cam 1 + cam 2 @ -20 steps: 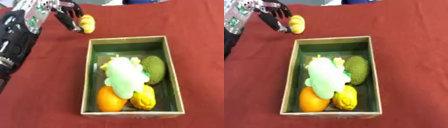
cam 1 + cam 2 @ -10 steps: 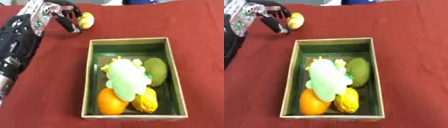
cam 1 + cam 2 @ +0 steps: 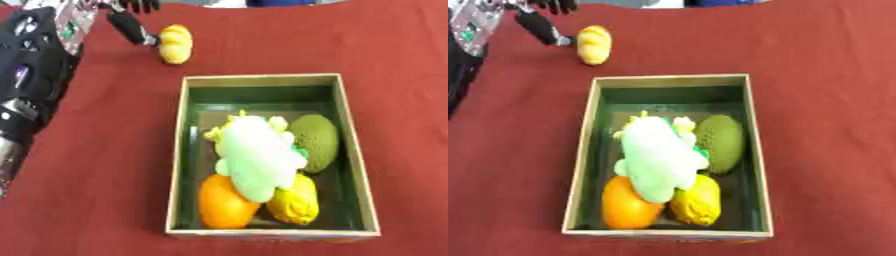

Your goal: Pick up objects on the table and place them in the box.

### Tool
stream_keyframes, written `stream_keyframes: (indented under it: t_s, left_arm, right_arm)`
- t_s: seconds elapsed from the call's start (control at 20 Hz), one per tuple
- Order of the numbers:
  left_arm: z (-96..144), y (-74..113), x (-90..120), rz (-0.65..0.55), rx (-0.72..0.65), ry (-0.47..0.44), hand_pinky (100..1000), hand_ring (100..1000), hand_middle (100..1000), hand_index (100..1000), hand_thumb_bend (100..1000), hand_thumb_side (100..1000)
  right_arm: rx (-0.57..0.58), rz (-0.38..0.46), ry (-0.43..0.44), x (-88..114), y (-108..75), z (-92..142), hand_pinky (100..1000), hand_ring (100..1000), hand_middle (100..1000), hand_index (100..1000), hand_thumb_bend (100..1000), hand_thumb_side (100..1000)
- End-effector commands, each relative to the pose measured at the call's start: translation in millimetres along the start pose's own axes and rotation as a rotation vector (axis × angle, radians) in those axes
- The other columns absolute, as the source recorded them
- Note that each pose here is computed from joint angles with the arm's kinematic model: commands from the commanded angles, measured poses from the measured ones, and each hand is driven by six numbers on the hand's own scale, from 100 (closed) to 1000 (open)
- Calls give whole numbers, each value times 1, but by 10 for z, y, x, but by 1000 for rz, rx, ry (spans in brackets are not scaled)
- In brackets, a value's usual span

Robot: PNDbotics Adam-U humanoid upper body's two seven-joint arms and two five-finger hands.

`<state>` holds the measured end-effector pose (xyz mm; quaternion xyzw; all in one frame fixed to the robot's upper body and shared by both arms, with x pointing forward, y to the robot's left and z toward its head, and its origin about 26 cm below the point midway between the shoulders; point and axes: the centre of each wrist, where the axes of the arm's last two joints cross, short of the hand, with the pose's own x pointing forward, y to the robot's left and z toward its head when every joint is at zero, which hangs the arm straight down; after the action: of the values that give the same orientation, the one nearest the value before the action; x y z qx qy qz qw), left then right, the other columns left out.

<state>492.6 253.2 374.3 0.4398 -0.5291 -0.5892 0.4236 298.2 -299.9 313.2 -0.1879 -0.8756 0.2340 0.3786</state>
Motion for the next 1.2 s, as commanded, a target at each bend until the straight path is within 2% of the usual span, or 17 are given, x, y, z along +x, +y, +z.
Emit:
stream_keyframes:
  t_s: [0.05,0.2,0.45,0.85,1.2]
  left_arm:
    - [103,241,-8,8,70,4,817,755,708,842,376,291]
    - [99,240,9,15,78,9,816,753,707,841,372,291]
    - [53,161,20,40,64,5,823,785,780,890,361,324]
    - [-29,-9,18,83,-8,-11,825,787,782,881,339,388]
    - [-83,-171,-25,72,-106,30,822,793,779,868,378,404]
  right_arm:
    - [-6,21,-26,77,-53,-19,793,728,783,870,100,512]
    - [-7,20,-27,78,-54,-19,793,727,783,870,100,512]
    - [-7,12,-35,91,-50,-33,794,728,782,871,100,512]
    - [-12,2,-37,97,-46,-40,794,728,782,871,100,515]
    - [-17,-5,-40,106,-47,-49,794,728,781,871,100,516]
